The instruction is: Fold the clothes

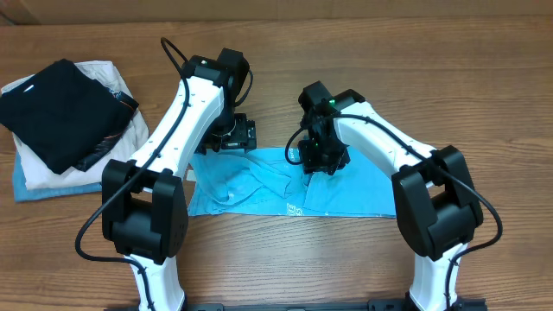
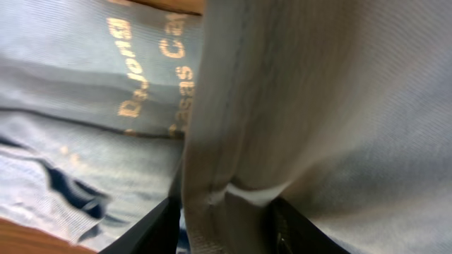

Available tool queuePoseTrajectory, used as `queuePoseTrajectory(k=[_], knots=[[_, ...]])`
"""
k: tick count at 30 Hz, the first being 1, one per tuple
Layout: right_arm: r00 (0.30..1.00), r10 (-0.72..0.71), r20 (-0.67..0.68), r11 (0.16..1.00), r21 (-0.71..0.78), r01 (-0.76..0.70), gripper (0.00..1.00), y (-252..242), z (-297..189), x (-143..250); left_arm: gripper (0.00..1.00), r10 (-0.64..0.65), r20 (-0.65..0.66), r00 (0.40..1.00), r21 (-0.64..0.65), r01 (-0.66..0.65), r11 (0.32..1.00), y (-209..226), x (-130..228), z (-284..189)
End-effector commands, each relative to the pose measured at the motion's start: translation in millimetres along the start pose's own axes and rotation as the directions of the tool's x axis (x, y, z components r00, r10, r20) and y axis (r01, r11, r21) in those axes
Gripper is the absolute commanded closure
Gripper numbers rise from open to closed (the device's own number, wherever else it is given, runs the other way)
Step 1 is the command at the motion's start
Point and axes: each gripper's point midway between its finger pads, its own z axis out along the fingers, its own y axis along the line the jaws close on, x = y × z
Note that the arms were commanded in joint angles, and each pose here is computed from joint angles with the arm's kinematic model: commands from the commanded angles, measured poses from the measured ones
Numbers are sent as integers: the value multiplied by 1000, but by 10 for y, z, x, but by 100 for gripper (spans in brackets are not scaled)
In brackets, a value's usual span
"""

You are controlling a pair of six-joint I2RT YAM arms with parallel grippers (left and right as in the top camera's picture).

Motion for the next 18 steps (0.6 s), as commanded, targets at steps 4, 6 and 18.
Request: queuePoseTrajectory(k=[4,6,18], knots=[[1000,8,-15,1000,5,-8,55,1,77,5,7,14,11,1000,-6,-13,1000,17,-53,-5],[1000,8,-23,1000,-23,-8,55,49,76,17,7,14,11,1000,-6,-13,1000,18,-52,-5],[1000,4,-5,998,-56,-4,55,110,88,-37,7,14,12,1000,-5,-13,1000,17,-54,-5]])
